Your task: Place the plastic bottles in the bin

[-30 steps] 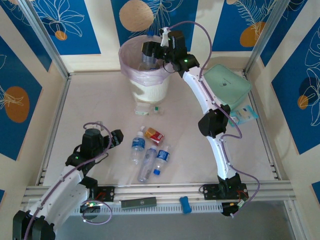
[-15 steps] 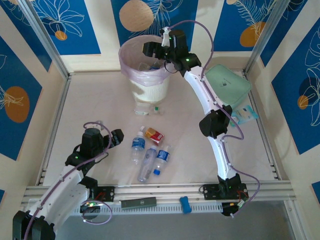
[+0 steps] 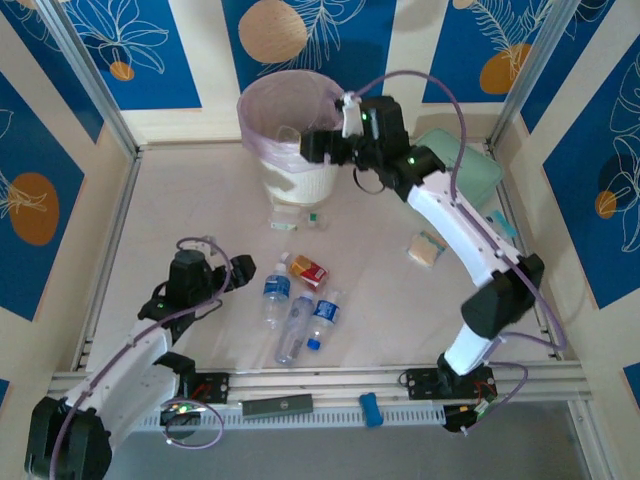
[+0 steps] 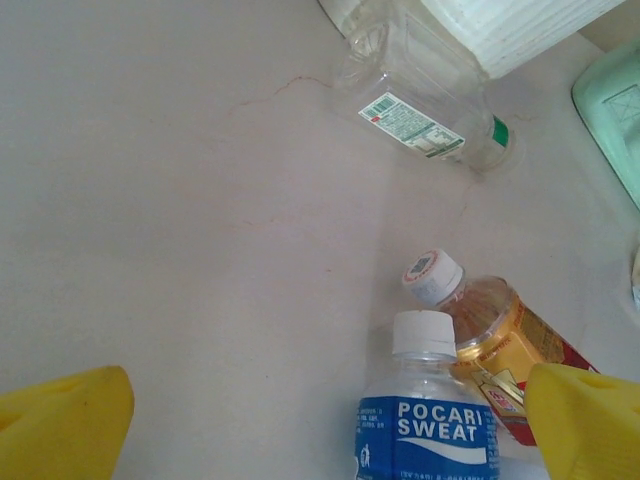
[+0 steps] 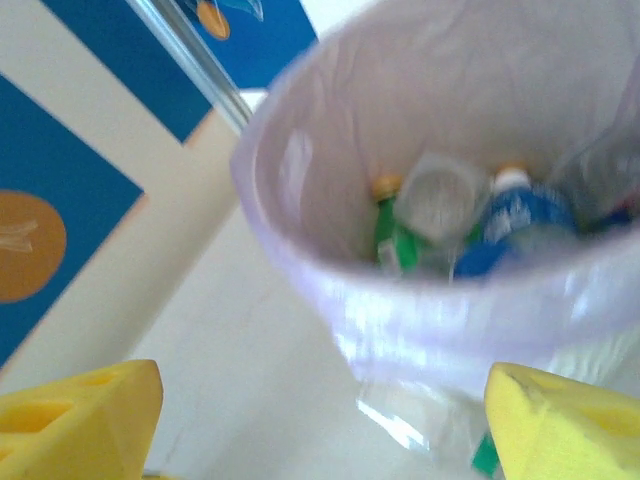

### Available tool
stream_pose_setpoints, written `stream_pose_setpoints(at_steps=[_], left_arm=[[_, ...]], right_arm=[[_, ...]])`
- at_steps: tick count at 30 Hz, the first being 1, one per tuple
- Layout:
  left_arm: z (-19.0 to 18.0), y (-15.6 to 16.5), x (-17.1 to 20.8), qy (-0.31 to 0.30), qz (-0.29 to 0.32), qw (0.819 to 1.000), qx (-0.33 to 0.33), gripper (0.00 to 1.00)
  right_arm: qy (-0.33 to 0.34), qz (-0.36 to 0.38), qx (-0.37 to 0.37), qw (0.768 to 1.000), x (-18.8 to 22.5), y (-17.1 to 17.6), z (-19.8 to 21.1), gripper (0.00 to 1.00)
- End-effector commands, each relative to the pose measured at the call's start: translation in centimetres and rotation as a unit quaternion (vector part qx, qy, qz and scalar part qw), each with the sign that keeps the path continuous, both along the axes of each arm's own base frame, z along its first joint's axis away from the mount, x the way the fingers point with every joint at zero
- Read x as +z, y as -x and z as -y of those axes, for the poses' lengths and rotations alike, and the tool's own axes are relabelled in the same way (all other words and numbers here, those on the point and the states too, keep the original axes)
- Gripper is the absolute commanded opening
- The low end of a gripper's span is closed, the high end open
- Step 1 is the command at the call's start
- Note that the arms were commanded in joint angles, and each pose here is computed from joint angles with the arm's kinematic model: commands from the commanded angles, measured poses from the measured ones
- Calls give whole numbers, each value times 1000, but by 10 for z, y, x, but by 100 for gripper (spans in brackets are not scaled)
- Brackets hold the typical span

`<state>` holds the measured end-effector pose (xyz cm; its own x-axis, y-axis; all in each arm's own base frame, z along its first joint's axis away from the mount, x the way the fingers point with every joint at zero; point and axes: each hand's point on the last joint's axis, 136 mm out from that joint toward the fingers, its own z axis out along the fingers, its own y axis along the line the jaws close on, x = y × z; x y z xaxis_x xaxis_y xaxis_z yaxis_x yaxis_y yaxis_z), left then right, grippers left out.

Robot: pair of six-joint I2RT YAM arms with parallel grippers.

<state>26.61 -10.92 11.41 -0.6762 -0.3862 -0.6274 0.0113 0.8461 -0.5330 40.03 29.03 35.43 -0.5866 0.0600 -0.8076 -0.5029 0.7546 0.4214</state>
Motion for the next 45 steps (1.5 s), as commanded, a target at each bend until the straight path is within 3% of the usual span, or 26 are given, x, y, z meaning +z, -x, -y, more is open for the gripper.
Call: stream_pose_setpoints(at_steps=[1,12,21,32,45], left_arm=[[12,-15,21,20,36,999,-12,100],[24,-34,23,25,48,999,4,100],[34,-31,4,22,20,1000,-9,100],[35,-31,5,12,19,1000,-15,100],[28,-23,2,4,16,1000,-9,100]], right_arm=[[25,-30,-33,999,-38,24,14,85],[70,-228,-137,961,-184,146,46,85],[105,-341,-153,922,-252,214,36,86],[139,-403,-154,892,-295,226,15,87],[139,-409,-172,885,-315,215,18,71]])
